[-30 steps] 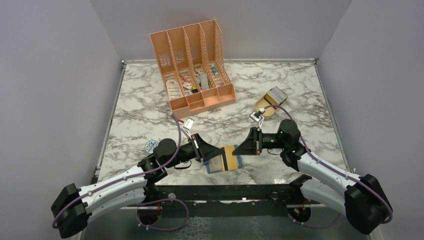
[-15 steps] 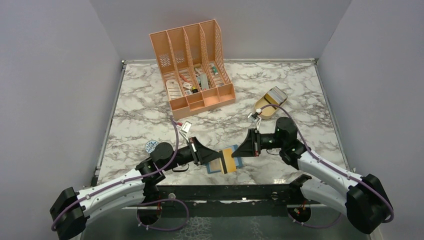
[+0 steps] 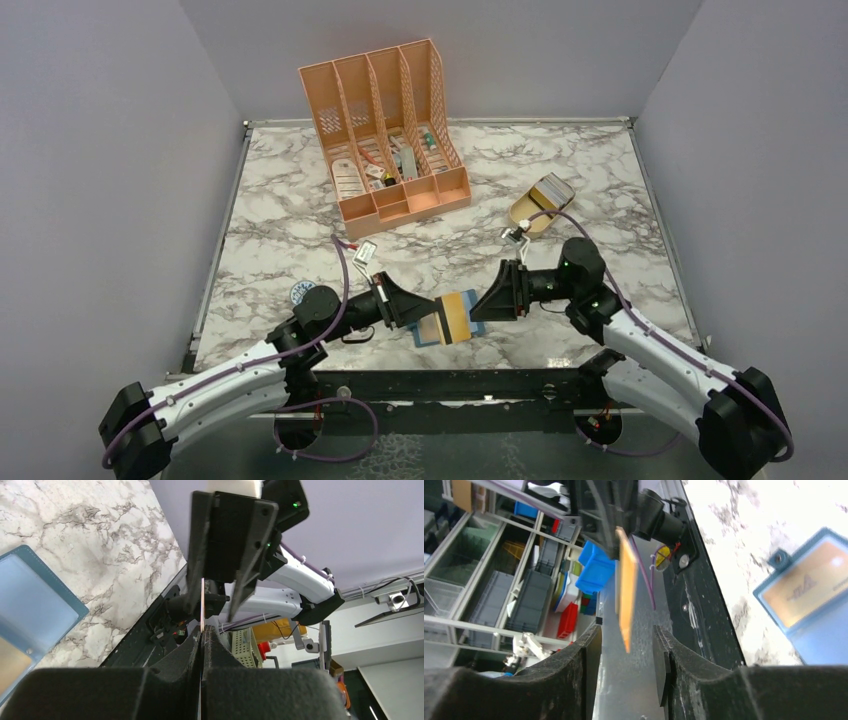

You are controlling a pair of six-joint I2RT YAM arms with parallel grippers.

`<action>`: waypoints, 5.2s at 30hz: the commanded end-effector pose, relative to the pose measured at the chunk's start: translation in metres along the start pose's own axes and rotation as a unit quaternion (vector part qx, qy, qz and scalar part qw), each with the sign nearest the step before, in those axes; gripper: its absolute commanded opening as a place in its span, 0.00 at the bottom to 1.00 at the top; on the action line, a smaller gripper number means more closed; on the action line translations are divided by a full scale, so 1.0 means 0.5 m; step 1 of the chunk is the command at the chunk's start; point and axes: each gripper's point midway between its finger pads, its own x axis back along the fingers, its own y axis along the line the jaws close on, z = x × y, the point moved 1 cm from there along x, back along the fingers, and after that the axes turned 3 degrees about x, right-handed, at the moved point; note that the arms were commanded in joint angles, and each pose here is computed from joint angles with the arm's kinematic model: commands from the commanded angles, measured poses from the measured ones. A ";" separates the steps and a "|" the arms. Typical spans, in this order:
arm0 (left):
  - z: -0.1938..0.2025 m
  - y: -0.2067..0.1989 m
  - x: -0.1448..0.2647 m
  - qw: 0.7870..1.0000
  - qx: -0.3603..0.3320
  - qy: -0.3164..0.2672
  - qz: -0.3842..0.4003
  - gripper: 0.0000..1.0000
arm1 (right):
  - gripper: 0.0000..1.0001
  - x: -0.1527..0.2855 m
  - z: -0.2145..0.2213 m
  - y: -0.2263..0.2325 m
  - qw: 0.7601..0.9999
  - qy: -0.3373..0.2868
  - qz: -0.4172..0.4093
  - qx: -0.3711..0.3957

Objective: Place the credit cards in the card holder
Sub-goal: Adjust the credit card.

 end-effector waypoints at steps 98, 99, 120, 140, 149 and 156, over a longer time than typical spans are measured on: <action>0.003 -0.054 0.006 0.997 -0.042 0.020 0.061 0.08 | 0.01 -0.011 -0.081 0.067 0.985 -0.159 -0.050 -0.053; 0.002 -0.055 0.005 0.997 -0.043 0.019 0.062 0.01 | 0.01 -0.011 -0.081 0.067 0.985 -0.158 -0.050 -0.052; -0.031 -0.046 0.025 0.994 -0.112 -0.014 0.005 0.00 | 0.01 0.003 -0.060 0.076 0.994 -0.103 0.022 0.007; 0.006 -0.070 0.008 0.993 -0.087 0.038 0.064 0.32 | 0.01 0.002 -0.079 0.084 0.987 -0.154 -0.020 -0.035; 0.008 -0.061 -0.001 0.994 -0.070 0.037 0.071 0.09 | 0.01 -0.003 -0.085 0.085 0.987 -0.152 -0.029 -0.037; -0.001 -0.056 0.010 0.995 -0.068 0.011 0.074 0.00 | 0.11 -0.003 -0.071 0.077 0.990 -0.136 -0.015 -0.035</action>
